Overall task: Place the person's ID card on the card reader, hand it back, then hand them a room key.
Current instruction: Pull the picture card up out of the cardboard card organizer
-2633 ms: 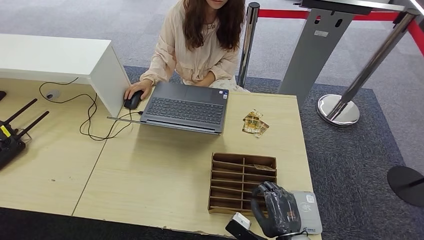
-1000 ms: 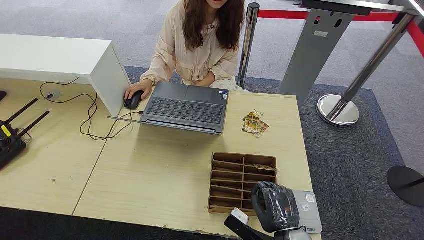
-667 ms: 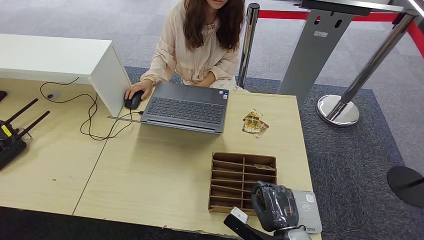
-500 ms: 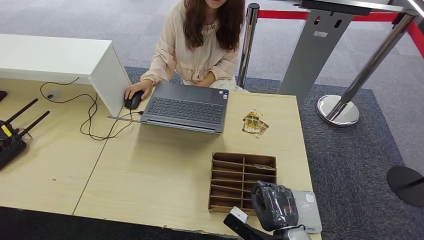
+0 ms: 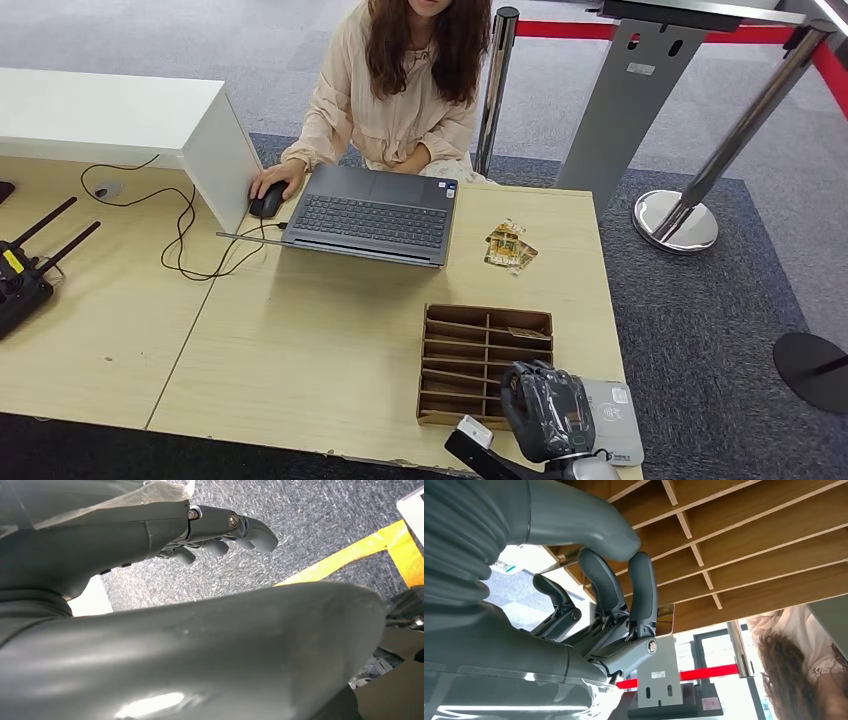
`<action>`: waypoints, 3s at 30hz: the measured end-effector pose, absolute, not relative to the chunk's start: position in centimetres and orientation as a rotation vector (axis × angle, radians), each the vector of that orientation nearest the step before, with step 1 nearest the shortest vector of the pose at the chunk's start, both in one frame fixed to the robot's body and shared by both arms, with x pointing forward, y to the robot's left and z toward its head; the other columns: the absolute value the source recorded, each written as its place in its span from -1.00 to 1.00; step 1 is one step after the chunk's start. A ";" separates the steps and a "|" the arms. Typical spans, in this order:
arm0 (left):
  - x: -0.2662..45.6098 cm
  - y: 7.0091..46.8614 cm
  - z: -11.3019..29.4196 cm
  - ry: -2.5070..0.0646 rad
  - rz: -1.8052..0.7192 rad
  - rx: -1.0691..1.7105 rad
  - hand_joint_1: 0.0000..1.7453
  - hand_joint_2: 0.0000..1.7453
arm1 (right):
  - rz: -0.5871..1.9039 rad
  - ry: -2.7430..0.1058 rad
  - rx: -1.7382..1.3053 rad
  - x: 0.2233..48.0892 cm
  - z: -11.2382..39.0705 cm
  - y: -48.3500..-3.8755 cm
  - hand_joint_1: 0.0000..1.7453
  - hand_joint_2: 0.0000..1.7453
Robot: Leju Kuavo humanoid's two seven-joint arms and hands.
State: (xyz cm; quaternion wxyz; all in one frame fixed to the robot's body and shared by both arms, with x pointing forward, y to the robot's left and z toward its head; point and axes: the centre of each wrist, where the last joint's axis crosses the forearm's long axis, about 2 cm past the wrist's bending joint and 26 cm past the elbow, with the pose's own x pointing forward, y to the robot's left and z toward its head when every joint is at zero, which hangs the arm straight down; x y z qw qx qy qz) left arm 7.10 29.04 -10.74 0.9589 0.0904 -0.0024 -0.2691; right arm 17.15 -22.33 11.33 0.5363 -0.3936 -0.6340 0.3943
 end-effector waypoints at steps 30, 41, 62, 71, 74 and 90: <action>7.1 29.1 -10.7 0.001 -0.533 0.193 -1.00 -1.00 | 0.991 -1.618 -1.268 16.7 17.7 -24.3 -1.00 1.00; 7.1 29.1 -10.7 -0.004 -0.560 0.191 -1.00 -1.00 | 1.084 -1.562 -1.319 17.5 19.7 -25.4 -0.96 1.00; 7.2 29.0 -10.7 -0.016 -0.615 0.186 -1.00 -1.00 | 1.195 -1.566 -1.263 20.2 19.4 -24.4 -0.76 1.00; 7.2 29.0 -10.7 -0.017 -0.618 0.183 -1.00 -1.00 | 1.223 -1.558 -1.223 20.3 18.6 -23.7 -0.26 1.00; 7.2 29.0 -10.7 -0.019 -0.618 0.182 -1.00 -1.00 | 1.233 -1.558 -1.212 20.4 18.3 -23.5 -0.25 1.00; 7.2 28.9 -10.7 -0.026 -0.630 0.178 -1.00 -1.00 | 1.249 -1.549 -1.179 21.3 17.6 -22.9 -0.55 1.00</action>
